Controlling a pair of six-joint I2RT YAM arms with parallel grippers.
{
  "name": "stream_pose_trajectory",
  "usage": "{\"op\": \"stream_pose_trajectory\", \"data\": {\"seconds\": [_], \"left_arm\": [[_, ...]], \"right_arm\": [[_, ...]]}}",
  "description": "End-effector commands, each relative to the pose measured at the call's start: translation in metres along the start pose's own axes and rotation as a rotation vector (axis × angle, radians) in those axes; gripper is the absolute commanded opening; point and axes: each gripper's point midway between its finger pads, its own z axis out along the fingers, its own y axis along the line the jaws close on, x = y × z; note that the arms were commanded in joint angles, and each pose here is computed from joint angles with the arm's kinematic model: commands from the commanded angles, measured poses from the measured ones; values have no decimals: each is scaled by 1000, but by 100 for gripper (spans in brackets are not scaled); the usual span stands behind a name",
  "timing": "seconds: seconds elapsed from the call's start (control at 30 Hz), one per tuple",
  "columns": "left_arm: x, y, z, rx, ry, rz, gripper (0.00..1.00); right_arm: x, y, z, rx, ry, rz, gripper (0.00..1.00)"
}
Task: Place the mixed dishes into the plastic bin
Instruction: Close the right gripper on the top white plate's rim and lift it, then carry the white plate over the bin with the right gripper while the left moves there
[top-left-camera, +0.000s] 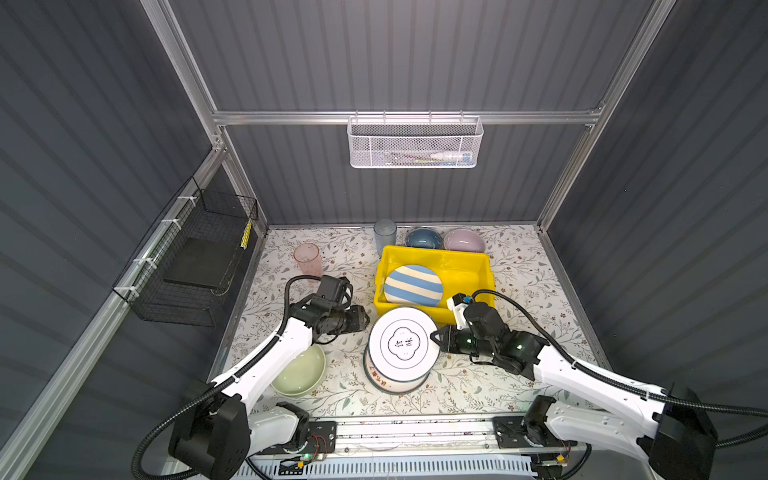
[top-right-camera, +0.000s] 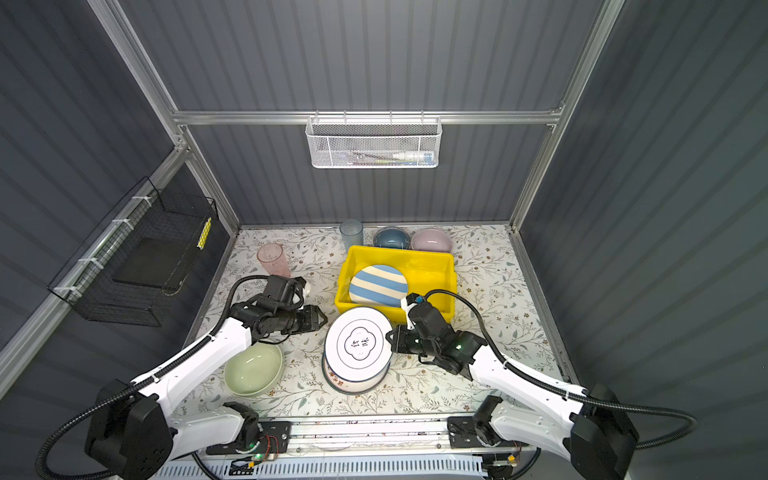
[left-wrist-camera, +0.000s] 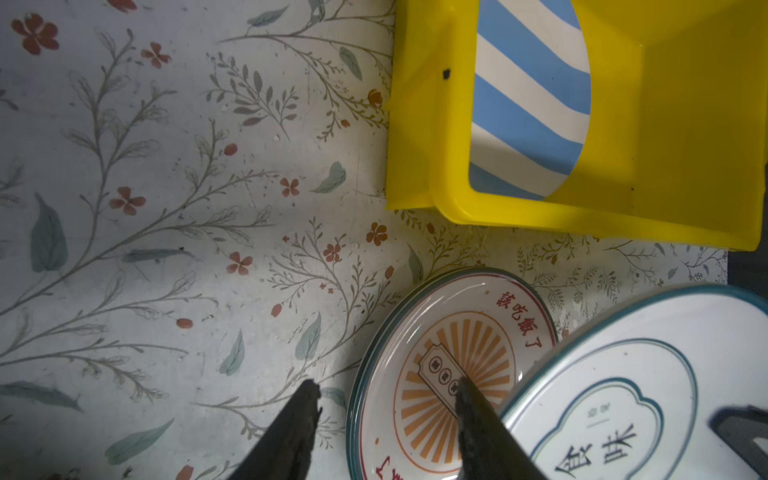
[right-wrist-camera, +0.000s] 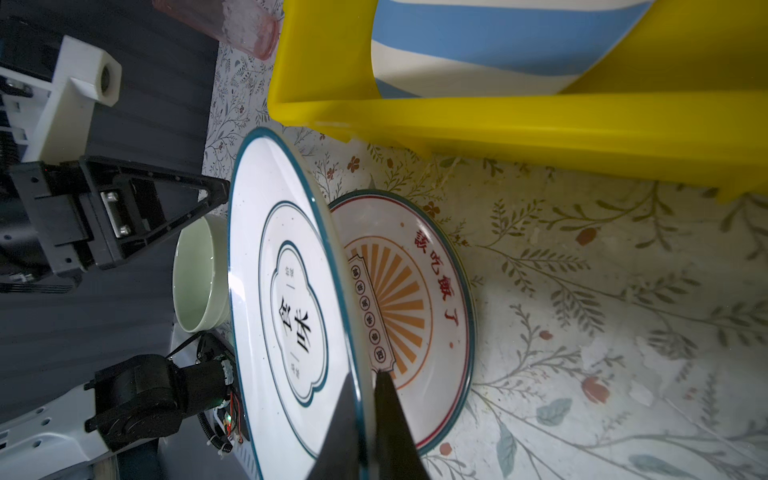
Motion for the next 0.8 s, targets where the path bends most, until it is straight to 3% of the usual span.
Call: {"op": "stream_pose_trajectory", "data": {"seconds": [0.0,0.5,0.77], "left_arm": [[-19,-9,-5,2,-49,41,59],[-59,-29,15,26,-54,97,58],[-70,-33,36,31,-26,118,54]], "right_arm": [[-26,8,-24,56,-79,-54,0],[-109,-10,-64,156,-251,-50,0],[-157,-36,-60,195,-275,-29,0]]}}
